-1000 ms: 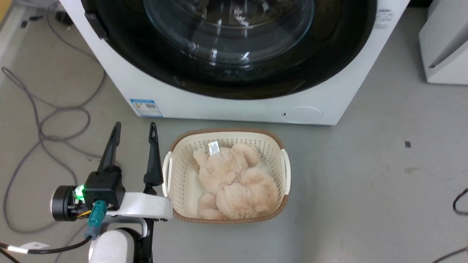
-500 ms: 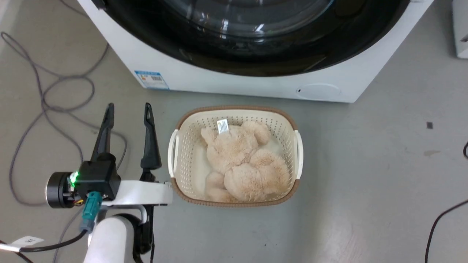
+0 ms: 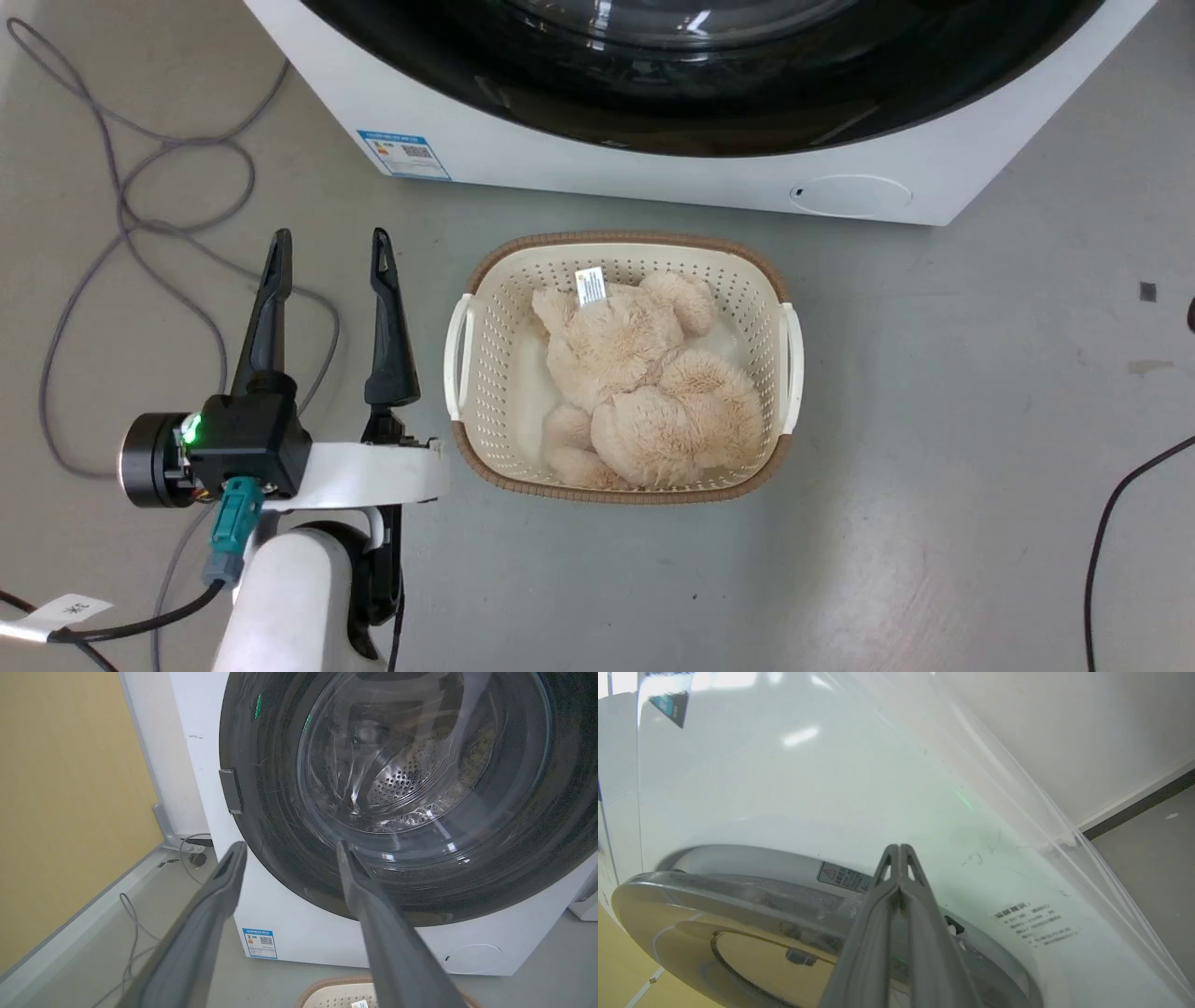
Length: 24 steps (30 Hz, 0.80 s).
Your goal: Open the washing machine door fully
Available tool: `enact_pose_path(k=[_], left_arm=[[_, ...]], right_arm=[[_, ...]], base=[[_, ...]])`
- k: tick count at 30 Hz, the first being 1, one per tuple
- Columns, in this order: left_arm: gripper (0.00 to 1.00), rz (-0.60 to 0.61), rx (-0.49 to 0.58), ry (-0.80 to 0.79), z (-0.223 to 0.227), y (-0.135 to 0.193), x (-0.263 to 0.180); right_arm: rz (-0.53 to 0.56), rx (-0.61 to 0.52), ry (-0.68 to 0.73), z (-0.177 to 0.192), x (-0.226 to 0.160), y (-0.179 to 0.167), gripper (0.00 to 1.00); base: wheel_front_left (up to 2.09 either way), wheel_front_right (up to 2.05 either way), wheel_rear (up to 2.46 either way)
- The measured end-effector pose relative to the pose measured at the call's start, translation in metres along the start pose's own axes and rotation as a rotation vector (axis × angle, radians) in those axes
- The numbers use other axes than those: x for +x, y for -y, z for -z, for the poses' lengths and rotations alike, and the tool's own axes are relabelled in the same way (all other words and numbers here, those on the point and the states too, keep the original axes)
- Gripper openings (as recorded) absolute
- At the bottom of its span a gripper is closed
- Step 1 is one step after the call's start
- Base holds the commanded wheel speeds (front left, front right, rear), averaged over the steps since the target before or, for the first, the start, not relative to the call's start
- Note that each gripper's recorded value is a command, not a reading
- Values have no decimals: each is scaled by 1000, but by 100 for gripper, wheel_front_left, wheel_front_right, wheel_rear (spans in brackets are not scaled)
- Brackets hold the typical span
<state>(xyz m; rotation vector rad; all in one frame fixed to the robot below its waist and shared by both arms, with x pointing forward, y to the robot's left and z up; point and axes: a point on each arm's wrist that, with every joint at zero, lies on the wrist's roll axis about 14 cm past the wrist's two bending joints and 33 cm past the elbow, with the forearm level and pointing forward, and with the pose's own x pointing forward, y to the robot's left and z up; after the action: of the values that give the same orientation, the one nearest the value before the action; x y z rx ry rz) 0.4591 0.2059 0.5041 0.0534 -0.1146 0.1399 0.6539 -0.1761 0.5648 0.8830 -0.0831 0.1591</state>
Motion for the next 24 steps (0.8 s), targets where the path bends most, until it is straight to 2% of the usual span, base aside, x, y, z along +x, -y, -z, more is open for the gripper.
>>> enact_pose_path(k=[13,24], left_arm=[[100,-23,7,21,2,-4,7],[100,-25,1,49,-12,-5,4]], right_arm=[[-34,63,-212,40,19,-7,0],[-49,76,-372,47,2,-18,0]], base=[[0,0,0],[0,0,0]])
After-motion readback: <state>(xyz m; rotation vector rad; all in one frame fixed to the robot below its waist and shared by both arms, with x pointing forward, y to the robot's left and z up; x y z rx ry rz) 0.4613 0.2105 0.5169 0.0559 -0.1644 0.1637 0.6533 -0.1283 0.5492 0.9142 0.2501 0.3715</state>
